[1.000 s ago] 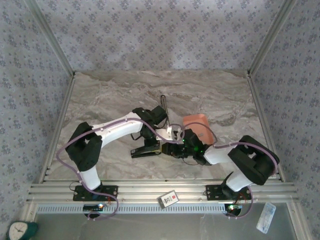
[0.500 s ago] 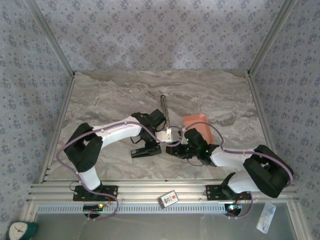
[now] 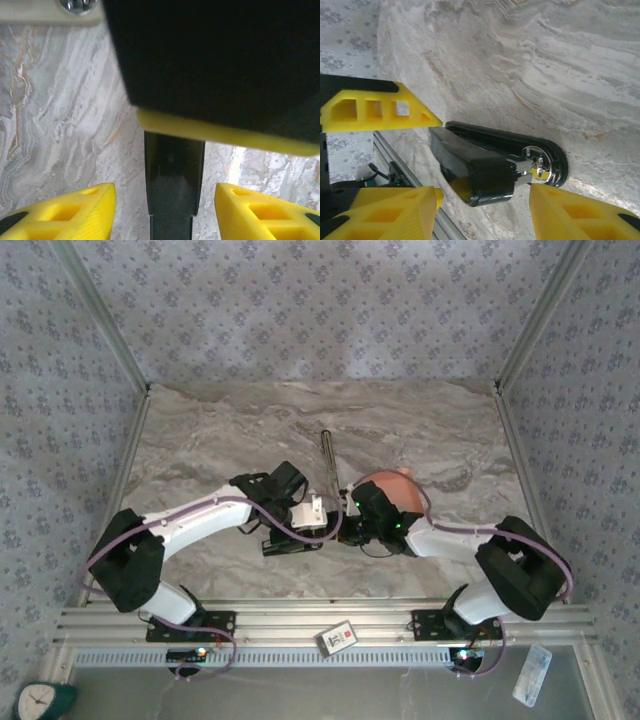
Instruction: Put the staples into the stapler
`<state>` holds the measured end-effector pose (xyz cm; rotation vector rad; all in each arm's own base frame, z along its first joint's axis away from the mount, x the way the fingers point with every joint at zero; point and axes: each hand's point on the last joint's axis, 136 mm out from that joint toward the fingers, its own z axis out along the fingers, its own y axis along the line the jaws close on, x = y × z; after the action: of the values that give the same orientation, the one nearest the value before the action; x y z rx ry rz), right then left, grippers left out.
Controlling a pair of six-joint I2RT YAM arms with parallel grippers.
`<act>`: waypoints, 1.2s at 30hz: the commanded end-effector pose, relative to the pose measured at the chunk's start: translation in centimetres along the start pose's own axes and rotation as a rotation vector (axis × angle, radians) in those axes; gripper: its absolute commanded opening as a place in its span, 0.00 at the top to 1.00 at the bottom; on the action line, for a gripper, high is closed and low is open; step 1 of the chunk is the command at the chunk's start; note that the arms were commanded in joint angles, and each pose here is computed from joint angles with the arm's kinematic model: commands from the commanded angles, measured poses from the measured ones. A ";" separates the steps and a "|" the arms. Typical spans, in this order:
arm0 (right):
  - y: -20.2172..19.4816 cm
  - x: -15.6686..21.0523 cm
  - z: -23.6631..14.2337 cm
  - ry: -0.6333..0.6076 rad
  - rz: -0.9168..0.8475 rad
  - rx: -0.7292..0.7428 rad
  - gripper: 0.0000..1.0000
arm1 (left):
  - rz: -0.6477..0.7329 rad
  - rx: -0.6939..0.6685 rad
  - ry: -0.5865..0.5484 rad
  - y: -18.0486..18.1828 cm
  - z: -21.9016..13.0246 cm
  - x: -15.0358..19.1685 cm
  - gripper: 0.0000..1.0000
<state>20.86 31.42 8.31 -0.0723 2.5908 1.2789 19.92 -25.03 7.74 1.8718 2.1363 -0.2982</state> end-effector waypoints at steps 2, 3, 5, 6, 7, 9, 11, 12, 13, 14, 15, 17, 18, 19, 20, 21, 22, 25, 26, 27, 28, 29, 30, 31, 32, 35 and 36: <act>-1.0 0.8 0.9 0.047 0.014 0.043 0.51 | 0.020 0.024 0.057 -0.4 1.3 1.5 0.49; -2.0 1.2 1.1 0.055 0.032 0.066 0.53 | 0.016 0.032 0.059 -0.5 1.6 1.6 0.49; -3.6 1.9 1.4 0.064 0.059 0.105 0.57 | 0.010 0.044 0.066 -0.7 2.0 1.8 0.51; -4.4 2.3 1.6 0.073 0.073 0.126 0.60 | 0.008 0.051 0.068 -0.8 2.2 1.8 0.51; -5.1 2.7 1.7 0.082 0.086 0.139 0.61 | 0.007 0.056 0.070 -0.8 2.4 1.9 0.52; -5.8 3.2 1.9 0.092 0.098 0.155 0.63 | 0.004 0.063 0.079 -0.9 2.6 2.1 0.55; -5.5 2.9 1.8 0.087 0.090 0.146 0.63 | 0.001 0.067 0.088 -0.9 2.7 2.2 0.57; -5.2 2.8 1.6 0.084 0.081 0.146 0.63 | 0.001 0.070 0.091 -1.0 2.8 2.2 0.59; -4.8 2.4 1.4 0.079 0.069 0.144 0.63 | -0.001 0.071 0.096 -0.9 2.9 2.3 0.62; -4.2 2.1 1.2 0.072 0.052 0.135 0.63 | -0.005 0.066 0.098 -0.8 2.9 2.3 0.67; -3.4 1.7 1.0 0.060 0.030 0.115 0.61 | -0.009 0.062 0.100 -0.8 2.9 2.4 0.71; -2.0 0.8 0.2 0.023 -0.001 0.084 0.54 | -0.016 0.054 0.097 -0.6 2.7 2.2 0.79; -1.5 0.4 -0.4 0.002 -0.014 0.074 0.50 | -0.020 0.050 0.097 -0.6 2.6 2.2 0.83; -1.2 -0.1 -0.9 -0.018 -0.023 0.070 0.48 | -0.025 0.047 0.093 -0.5 2.4 2.1 0.87; -0.9 -0.6 -1.7 -0.042 -0.035 0.070 0.47 | -0.031 0.040 0.088 -0.4 2.3 2.0 0.90; -0.7 -1.1 -2.4 -0.066 -0.046 0.075 0.46 | -0.040 0.032 0.081 -0.2 2.0 1.9 0.93; -0.6 -1.4 -3.0 -0.082 -0.053 0.082 0.46 | -0.051 0.025 0.072 -0.1 1.8 1.7 0.95; -0.9 -2.4 -4.9 -0.123 -0.078 0.132 0.45 | -0.123 -0.007 0.034 0.9 0.6 1.0 1.00; -1.1 -2.6 -5.5 -0.133 -0.093 0.163 0.44 | -0.162 -0.023 0.010 1.4 0.0 0.6 1.00; -1.3 -2.9 -6.0 -0.141 -0.110 0.197 0.44 | -0.201 -0.042 -0.015 2.0 -0.6 0.2 1.00; -1.6 -3.2 -6.3 -0.145 -0.124 0.228 0.44 | -0.248 -0.060 -0.035 2.7 -1.2 -0.1 1.00; -1.6 -3.5 -6.7 -0.147 -0.148 0.257 0.44 | -0.305 -0.080 -0.058 3.4 -1.8 -0.3 1.00; -1.7 -3.9 -7.0 -0.151 -0.172 0.290 0.43 | -0.371 -0.101 -0.078 4.3 -2.5 -0.5 1.00; -1.7 -4.3 -7.2 -0.155 -0.190 0.311 0.43 | -0.443 -0.123 -0.088 5.3 -3.0 -0.3 1.00; -1.8 -4.7 -7.3 -0.160 -0.210 0.339 0.43 | -0.515 -0.152 -0.098 6.5 -3.6 -0.2 1.00; -1.2 -6.7 -7.4 -0.196 -0.256 0.389 0.42 | -0.732 -0.233 -0.115 9.8 -5.1 1.1 1.00; -1.0 -7.2 -7.2 -0.192 -0.270 0.405 0.42 | -0.796 -0.257 -0.122 10.8 -5.4 1.7 1.00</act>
<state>25.21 25.84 13.78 -0.1402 2.4973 0.8123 26.92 -21.49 9.48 1.1512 2.5394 -0.2710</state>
